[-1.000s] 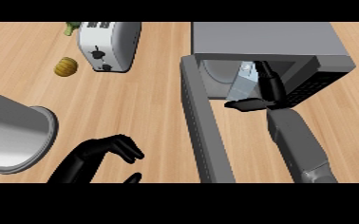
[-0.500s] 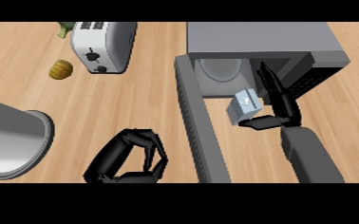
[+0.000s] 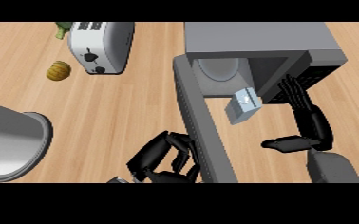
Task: Pick up the milk, place it into the microwave and close the microwave
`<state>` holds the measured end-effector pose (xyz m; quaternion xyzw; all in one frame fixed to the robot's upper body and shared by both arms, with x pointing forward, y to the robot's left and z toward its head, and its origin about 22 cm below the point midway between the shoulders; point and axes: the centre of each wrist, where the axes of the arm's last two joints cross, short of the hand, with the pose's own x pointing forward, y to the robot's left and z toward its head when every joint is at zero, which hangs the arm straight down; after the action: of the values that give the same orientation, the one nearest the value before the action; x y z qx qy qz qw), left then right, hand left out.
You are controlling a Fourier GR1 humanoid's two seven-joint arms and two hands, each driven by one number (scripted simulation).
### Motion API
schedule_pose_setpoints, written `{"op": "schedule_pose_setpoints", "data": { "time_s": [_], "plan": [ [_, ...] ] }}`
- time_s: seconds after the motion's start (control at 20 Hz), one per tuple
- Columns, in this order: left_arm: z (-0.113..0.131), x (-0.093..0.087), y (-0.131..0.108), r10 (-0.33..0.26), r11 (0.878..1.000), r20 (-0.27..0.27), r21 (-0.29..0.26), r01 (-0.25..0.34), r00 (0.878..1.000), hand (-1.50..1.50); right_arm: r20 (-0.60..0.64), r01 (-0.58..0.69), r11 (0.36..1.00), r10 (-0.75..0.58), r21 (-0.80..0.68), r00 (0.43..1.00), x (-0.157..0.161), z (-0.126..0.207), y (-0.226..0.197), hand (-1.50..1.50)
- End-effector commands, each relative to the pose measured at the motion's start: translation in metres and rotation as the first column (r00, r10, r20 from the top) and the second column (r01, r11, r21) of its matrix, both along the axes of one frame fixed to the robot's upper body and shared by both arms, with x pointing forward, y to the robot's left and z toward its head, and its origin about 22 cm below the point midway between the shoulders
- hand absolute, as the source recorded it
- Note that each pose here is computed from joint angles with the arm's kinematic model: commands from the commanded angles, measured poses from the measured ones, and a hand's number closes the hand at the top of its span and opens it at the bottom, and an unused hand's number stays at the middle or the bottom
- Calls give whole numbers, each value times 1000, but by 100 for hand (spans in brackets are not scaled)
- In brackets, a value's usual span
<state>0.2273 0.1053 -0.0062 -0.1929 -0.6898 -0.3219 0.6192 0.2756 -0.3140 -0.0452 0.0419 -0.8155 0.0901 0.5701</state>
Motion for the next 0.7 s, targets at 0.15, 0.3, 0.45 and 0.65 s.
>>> {"op": "schedule_pose_setpoints", "data": {
  "time_s": [0.15, 0.3, 0.45, 0.65],
  "plan": [
    [-33, 2, -43, -117, 991, 3, 64, 116, 993, 150, 23, 21, 1000, -21, -3, 1000, -30, 39, -18, -150],
    [-29, -10, -69, -146, 984, -5, 105, 145, 989, 150, 56, 33, 999, -34, 8, 998, -39, 51, -49, -150],
    [-32, -17, -88, -66, 993, 17, 102, 64, 998, 150, 59, -22, 998, 19, 54, 998, -46, 53, -32, -150],
    [-24, -9, -99, 21, 997, 13, 74, -22, 1000, 150, 76, -93, 992, 87, 82, 993, -32, 76, -34, -150]
  ]
}}
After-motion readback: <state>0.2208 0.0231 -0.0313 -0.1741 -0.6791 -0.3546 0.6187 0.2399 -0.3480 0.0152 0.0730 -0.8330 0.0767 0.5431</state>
